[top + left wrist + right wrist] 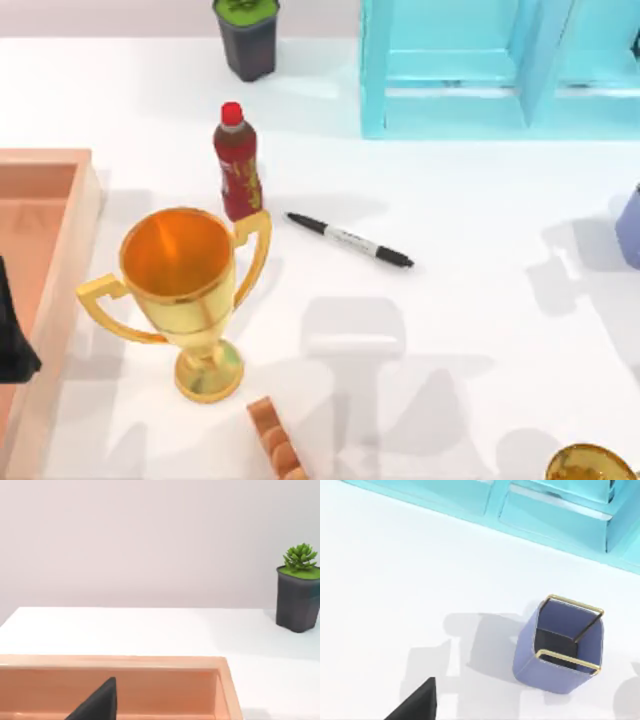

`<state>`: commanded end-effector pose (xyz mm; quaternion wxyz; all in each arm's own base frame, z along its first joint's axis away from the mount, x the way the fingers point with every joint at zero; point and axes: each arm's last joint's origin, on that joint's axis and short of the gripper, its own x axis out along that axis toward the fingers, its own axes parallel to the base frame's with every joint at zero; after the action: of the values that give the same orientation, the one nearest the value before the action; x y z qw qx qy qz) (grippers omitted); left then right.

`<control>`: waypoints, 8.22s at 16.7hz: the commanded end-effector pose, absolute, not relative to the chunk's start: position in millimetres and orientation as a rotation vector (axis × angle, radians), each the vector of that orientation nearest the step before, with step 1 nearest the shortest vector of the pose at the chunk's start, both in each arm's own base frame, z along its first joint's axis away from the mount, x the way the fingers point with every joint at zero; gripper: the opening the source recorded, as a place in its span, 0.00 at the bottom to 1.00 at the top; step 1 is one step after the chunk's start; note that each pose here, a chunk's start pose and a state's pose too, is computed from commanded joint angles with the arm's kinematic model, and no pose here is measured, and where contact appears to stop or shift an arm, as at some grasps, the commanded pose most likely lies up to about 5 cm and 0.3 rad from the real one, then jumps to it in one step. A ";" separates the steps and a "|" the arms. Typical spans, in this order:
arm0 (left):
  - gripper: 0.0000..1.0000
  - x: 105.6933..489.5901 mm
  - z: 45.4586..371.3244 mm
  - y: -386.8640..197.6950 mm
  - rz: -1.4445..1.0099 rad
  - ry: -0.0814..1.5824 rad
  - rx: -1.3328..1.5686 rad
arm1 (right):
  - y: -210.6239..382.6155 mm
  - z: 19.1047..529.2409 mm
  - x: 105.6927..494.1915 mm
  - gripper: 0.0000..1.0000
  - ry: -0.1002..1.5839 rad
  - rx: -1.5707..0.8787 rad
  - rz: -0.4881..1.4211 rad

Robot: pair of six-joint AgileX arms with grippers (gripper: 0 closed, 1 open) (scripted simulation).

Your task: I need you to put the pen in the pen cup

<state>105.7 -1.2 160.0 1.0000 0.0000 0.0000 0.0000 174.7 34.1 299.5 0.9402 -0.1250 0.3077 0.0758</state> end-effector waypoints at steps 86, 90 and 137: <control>1.00 105.7 160.0 -1.2 0.000 0.000 0.000 | 284.9 263.5 264.4 0.00 1.349 -0.767 0.838; 1.00 105.7 160.0 -1.2 0.000 0.000 0.000 | 289.1 264.3 263.0 0.00 1.327 -0.763 0.842; 1.00 105.7 160.0 -1.2 0.000 0.000 0.000 | -161.0 183.7 322.6 0.00 -0.083 -0.125 1.012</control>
<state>105.7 -1.2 160.0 1.0000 0.0000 0.0000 0.0000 322.6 -161.0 183.7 0.8720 -0.0600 -0.0396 0.4841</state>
